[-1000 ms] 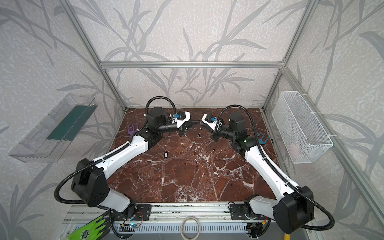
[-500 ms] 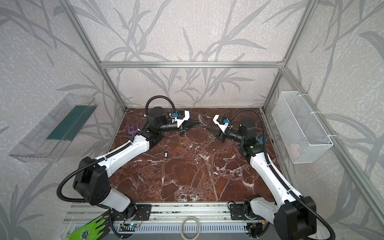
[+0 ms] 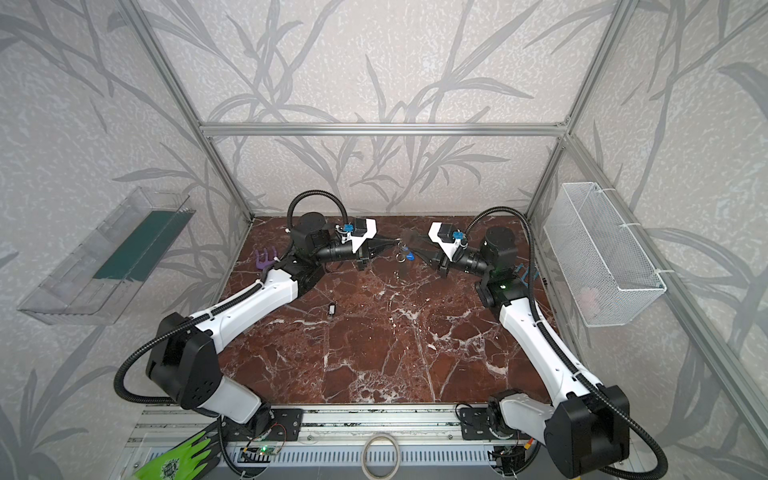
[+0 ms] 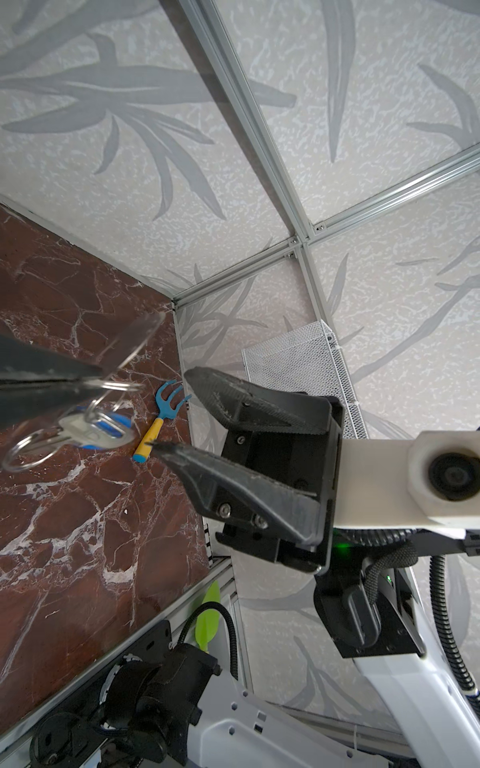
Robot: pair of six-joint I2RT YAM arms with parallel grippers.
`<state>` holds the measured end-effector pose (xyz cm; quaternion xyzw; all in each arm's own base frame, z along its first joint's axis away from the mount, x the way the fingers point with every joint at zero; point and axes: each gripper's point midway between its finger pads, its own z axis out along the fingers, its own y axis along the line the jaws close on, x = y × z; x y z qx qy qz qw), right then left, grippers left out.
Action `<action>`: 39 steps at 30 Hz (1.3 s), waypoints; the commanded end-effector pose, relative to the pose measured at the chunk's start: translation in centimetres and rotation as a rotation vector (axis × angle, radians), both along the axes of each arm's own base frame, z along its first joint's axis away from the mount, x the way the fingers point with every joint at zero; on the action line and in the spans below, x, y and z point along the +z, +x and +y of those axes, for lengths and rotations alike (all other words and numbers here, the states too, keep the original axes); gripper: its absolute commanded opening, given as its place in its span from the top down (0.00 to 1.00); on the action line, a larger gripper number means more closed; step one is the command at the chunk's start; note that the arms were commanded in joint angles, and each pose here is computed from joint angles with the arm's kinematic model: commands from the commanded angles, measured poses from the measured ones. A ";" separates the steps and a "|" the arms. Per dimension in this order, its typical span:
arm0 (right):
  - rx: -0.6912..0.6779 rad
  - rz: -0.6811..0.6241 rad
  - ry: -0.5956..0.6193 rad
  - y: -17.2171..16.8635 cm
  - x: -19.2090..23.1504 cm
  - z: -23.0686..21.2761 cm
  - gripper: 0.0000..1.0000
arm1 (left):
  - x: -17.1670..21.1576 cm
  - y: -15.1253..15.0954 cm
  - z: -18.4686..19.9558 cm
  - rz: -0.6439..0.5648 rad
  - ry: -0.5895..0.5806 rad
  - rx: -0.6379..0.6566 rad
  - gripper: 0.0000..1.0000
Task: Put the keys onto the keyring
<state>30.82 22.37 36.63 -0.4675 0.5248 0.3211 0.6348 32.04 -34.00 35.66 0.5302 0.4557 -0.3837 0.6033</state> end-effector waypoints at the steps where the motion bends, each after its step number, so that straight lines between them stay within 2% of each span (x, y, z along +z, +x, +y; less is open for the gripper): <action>1: 0.069 -0.016 0.030 -0.3 1.4 1.0 0.70 | 1.6 -0.4 0.0 -0.042 -0.028 -0.027 1.00; 12: 0.111 0.021 0.025 0.0 0.7 1.7 0.81 | 1.5 -0.4 -0.2 -0.046 -0.026 -0.032 1.00; 22: 0.100 0.029 0.027 0.6 0.5 1.8 0.80 | 1.4 -0.4 -0.3 -0.045 -0.019 -0.044 1.00; 25: 0.113 0.036 0.025 0.6 0.4 1.9 0.85 | 1.4 -0.3 -0.4 -0.047 -0.017 -0.041 1.00; 30: 0.127 0.034 0.019 0.4 0.2 2.1 0.99 | 1.3 -0.2 -0.4 -0.045 -0.009 -0.042 1.00; 35: 0.109 0.019 0.004 0.2 0.3 1.8 1.00 | 0.4 0.5 -0.4 -0.041 0.028 -0.009 1.00; 36: 0.105 0.022 0.002 0.2 0.3 1.8 1.00 | 0.3 0.7 -0.4 -0.040 0.039 0.003 0.99; 38: 0.096 0.043 -0.014 0.1 0.1 1.7 1.00 | -0.1 1.1 -0.3 -0.048 0.070 0.031 0.88; 39: 0.089 0.057 -0.023 0.2 -0.1 1.7 1.00 | -0.3 1.3 -0.2 -0.055 0.086 0.048 0.85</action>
